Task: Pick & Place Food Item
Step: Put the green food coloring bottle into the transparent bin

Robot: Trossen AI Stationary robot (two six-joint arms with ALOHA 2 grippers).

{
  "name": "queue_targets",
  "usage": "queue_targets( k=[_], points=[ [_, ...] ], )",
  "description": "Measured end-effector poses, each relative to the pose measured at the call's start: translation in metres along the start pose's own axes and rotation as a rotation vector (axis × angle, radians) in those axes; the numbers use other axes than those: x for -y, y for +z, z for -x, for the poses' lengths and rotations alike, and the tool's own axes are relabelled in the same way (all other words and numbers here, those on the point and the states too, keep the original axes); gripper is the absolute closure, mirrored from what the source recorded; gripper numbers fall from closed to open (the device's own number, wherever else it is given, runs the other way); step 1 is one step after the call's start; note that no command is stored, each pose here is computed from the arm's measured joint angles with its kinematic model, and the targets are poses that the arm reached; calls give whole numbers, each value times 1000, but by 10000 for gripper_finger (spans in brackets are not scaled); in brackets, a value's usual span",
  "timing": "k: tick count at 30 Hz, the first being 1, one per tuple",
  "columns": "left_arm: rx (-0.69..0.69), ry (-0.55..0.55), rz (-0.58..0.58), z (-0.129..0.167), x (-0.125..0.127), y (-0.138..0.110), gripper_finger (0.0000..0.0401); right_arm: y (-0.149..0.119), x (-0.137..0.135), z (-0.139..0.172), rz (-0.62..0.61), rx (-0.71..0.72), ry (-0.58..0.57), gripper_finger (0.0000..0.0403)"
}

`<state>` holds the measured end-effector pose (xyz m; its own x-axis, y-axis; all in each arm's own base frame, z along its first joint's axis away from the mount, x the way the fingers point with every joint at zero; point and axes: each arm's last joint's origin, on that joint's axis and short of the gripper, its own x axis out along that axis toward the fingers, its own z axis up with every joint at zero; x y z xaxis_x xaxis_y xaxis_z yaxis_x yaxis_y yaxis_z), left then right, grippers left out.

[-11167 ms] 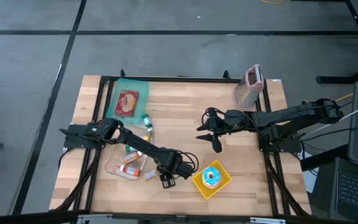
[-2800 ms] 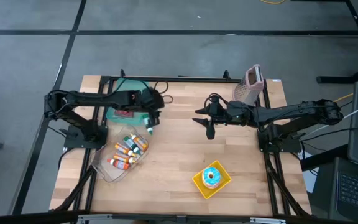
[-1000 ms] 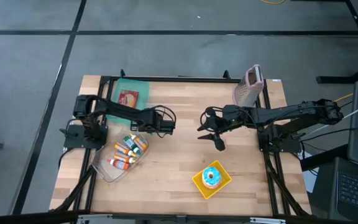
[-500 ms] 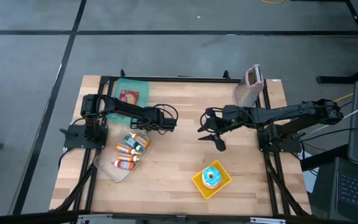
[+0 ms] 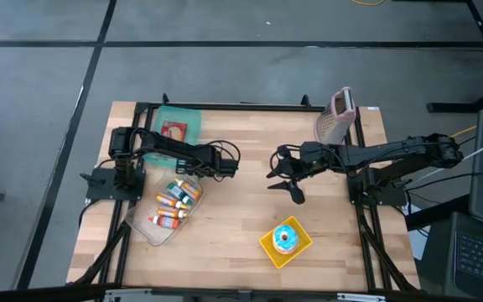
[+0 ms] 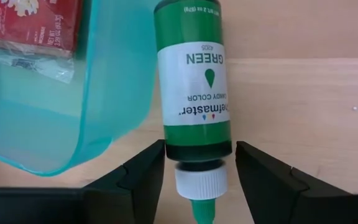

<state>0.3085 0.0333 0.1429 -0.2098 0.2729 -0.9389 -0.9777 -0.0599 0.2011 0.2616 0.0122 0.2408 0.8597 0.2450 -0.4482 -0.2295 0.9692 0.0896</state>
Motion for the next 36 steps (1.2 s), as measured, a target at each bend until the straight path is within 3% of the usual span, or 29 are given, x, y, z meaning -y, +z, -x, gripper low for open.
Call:
queue_targets(
  k=[10,21,28,36],
  points=[
    [-14,-1,-19,0,0,-1,273,0,0,0,-1,0,0,234],
    [-12,-10,-48,3,0,-4,277,0,0,0,-2,0,0,234],
    [-27,-87,-65,24,13,-9,277,0,0,0,-2,-2,0,234],
    [99,-177,-108,54,25,-9,282,-1,0,0,-6,-6,0,234]
  ],
)
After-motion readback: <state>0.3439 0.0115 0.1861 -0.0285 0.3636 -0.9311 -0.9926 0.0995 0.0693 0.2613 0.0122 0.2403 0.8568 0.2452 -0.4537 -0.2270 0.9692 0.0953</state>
